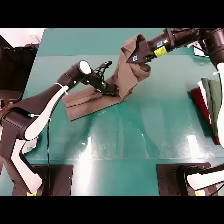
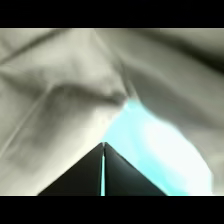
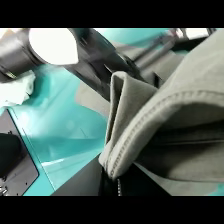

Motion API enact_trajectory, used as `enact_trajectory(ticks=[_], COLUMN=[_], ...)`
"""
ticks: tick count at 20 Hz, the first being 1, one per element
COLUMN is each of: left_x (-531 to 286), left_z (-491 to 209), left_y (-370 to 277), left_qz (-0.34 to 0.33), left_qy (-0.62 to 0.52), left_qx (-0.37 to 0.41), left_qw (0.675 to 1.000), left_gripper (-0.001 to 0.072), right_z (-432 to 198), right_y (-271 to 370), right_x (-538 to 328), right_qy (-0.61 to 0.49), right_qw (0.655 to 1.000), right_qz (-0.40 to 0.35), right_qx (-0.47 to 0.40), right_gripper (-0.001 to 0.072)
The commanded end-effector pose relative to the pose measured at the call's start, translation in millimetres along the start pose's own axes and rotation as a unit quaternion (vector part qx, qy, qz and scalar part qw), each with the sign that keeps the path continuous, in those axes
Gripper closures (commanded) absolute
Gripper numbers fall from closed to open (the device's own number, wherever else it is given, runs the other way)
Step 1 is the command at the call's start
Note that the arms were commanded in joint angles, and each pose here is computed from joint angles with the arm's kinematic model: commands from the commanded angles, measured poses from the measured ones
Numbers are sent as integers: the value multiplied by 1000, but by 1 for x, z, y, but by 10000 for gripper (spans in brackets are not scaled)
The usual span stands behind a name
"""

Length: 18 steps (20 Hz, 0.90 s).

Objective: Fold the shirts.

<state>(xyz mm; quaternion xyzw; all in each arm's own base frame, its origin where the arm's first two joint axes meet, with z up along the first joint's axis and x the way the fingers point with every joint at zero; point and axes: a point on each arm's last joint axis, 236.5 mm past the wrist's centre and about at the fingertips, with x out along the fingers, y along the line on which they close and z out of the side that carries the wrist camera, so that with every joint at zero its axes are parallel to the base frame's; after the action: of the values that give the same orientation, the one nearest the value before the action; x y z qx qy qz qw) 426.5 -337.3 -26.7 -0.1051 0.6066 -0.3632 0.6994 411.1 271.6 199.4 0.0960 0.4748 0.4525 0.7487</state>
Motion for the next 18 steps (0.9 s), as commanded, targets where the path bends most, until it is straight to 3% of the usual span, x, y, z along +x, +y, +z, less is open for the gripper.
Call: enact_trajectory(ticks=[1,11,18], left_x=[-42,-289,-360], left_z=[-2,9,-12], left_y=[6,68,64], left_qz=[5,218,254], left_qy=[19,-160,-213], left_qx=[18,32,18], left_qw=[1000,962,943], left_gripper=[681,680,679], right_z=[-6,-7,-19], right_y=[-14,11,73], right_x=[13,103,228], right_qy=[11,26,4], right_qw=[1000,999,995], right_qz=[-8,-19,19], right_qx=[16,-38,-99], right_gripper=[695,696,693])
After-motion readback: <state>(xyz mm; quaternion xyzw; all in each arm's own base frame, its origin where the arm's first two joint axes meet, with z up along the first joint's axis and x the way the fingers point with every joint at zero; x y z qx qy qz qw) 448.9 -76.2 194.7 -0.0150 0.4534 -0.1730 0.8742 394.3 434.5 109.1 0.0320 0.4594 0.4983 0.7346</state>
